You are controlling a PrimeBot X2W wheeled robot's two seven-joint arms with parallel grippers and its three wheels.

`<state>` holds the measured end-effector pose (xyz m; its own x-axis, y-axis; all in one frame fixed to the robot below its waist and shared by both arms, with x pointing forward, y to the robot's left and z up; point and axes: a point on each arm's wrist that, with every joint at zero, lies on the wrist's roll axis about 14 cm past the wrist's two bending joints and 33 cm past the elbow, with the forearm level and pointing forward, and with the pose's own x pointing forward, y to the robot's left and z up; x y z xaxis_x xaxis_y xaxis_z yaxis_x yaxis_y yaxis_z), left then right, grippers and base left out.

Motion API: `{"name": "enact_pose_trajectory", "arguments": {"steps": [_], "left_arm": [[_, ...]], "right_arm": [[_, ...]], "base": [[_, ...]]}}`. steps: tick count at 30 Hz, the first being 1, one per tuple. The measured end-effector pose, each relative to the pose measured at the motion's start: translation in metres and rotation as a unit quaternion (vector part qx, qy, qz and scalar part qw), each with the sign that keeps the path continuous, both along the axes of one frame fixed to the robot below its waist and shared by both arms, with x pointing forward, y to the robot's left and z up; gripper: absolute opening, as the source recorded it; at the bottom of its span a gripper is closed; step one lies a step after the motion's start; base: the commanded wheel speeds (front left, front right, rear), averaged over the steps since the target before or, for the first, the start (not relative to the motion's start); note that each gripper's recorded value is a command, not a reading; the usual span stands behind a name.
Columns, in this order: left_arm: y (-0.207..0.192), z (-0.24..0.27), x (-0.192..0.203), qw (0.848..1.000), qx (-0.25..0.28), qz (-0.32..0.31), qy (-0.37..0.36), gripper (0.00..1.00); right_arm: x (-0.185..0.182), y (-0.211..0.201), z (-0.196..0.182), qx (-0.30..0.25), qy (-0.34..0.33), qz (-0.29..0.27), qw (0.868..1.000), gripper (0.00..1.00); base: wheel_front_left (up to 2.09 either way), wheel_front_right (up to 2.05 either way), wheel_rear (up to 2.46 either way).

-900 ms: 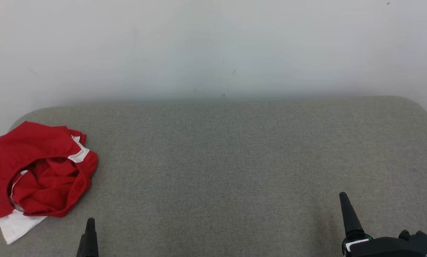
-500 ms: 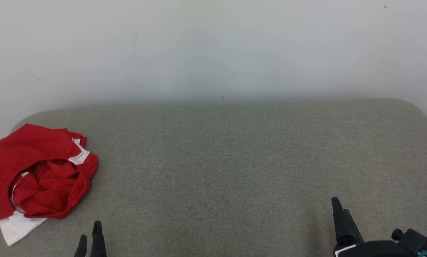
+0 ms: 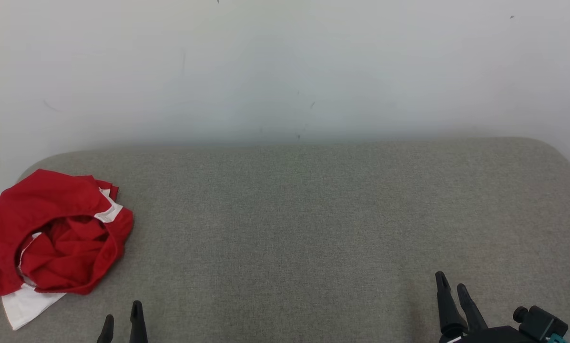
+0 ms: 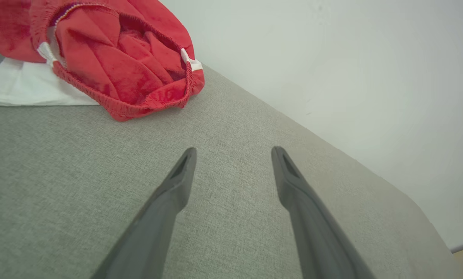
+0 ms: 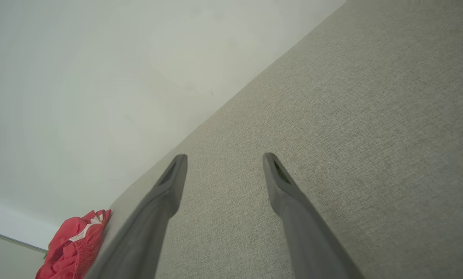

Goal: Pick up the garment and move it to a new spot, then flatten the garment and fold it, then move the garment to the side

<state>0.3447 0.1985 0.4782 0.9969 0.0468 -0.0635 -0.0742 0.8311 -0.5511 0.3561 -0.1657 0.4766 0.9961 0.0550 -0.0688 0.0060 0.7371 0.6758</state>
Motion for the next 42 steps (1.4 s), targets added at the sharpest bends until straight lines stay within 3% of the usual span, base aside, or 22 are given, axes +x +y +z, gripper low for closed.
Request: {"name": "enact_pose_trajectory", "arguments": {"steps": [22, 42], "left_arm": [[-0.003, 0.009, -0.002, 0.99, 0.136, -0.022, -0.022, 1.0], [-0.001, 0.009, -0.009, 0.978, 0.205, -0.028, -0.031, 1.0]], "right_arm": [[-0.007, 0.004, 0.001, -0.144, -0.018, 0.023, 0.989, 1.0], [-0.013, 0.013, -0.002, -0.243, -0.027, 0.055, 0.968, 1.0]], "base": [[0.0, 0.0, 0.0], [0.0, 0.0, 0.0]]}}
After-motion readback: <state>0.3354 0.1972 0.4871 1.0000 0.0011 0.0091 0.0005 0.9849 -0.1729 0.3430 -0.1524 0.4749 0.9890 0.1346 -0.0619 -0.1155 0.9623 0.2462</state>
